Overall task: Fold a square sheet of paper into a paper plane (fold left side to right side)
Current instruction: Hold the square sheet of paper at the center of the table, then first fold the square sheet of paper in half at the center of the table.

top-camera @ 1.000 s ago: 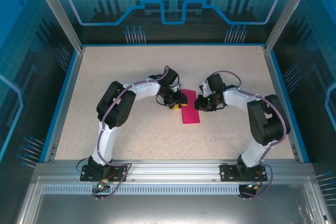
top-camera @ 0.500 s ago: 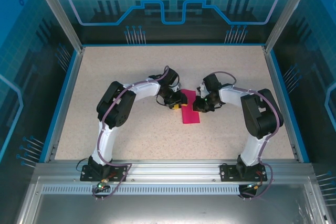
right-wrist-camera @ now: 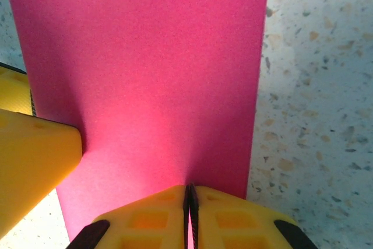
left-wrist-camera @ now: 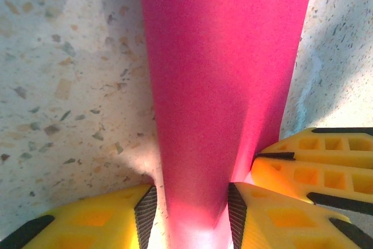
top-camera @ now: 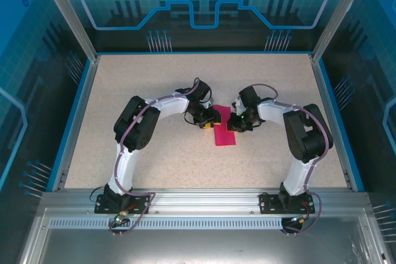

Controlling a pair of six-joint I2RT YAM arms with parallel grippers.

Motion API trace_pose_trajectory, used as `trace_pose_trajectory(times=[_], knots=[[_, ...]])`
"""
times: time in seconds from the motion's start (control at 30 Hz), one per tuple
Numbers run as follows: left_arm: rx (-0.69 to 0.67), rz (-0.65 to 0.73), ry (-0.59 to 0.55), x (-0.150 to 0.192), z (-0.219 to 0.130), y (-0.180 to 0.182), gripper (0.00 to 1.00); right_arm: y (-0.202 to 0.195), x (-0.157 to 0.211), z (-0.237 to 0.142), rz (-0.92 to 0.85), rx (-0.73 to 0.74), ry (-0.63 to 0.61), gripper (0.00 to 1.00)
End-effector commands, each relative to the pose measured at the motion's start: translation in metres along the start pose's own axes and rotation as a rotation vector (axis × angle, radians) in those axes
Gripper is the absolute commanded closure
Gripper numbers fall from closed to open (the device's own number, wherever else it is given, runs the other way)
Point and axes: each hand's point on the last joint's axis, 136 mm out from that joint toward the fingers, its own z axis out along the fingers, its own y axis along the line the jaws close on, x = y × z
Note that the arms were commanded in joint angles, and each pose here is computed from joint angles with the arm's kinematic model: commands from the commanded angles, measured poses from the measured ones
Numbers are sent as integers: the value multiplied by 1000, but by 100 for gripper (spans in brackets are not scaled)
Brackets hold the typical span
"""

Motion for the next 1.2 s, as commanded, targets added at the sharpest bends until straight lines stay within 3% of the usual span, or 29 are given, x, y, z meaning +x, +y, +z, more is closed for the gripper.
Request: trace_pose_trajectory(times=[0.0,0.2,0.37,0.5,0.77,1.0,1.17], knots=[[-152,-23,33,16,23,41,57,-4,12,10,-3,20,61,87],[-123,-6,-14,9,0,30,52,-6,17,12,3,25,78,87],[-62,31,-95,-1,-42,12,46,-7,20,13,5,32,93,87],[-8,59,-116,-2,-61,-3,50,-7,20,12,4,33,95,87],[202,97,-9,8,-32,-52,75,-8,20,13,6,33,100,87],[208,77,6,3,-11,-50,77,-8,21,13,4,36,103,87],[99,49,14,5,2,-21,76,-8,21,13,3,41,109,87]])
